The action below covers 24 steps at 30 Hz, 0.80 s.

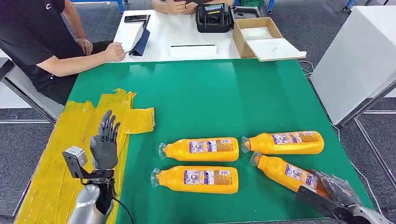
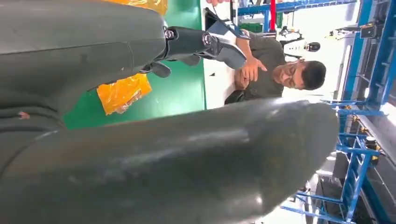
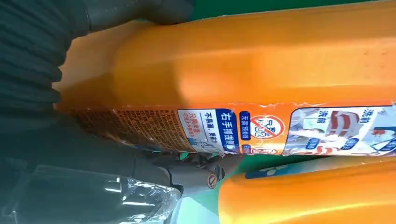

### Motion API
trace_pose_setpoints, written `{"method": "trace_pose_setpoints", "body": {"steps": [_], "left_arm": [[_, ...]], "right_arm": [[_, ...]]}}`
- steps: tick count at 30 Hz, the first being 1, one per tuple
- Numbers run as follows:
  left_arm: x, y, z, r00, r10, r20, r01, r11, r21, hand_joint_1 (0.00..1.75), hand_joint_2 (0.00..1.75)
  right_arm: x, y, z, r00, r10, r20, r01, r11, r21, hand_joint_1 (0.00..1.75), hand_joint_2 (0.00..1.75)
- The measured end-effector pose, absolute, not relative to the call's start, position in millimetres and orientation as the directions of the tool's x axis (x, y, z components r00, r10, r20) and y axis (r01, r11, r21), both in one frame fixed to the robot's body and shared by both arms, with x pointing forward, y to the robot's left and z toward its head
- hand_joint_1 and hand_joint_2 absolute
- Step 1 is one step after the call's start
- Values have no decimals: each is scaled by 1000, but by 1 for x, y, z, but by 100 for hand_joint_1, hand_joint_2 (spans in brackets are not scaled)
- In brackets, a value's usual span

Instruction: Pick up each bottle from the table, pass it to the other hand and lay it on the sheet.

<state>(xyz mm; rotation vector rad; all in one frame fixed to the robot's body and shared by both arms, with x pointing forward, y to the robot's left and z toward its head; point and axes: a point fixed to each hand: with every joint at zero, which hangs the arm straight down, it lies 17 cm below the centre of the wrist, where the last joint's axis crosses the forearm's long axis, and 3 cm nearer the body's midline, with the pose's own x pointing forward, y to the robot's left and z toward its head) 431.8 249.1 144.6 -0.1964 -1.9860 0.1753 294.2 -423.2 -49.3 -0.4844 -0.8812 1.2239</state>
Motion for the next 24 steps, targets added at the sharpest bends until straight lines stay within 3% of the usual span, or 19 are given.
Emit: {"method": "trace_pose_setpoints", "body": {"steps": [11, 18, 19, 24], "left_arm": [[432, 255, 144, -409, 209, 888, 49, 977, -208, 0, 0], [431, 254, 145, -410, 215, 886, 59, 976, -209, 0, 0], [431, 255, 146, -411, 216, 886, 59, 976, -211, 0, 175], [427, 262, 151, -424, 233, 875, 58, 971, -230, 0, 175]], "right_arm": [[299, -414, -48, 62, 941, 332, -600, 302, -741, 175, 175], [285, -366, -16, -13, 822, 569, -621, 439, -649, 175, 175], [284, -361, -6, -31, 800, 599, -614, 458, -643, 175, 175], [305, -354, 72, -154, 724, 672, -506, 527, -683, 175, 175]]}}
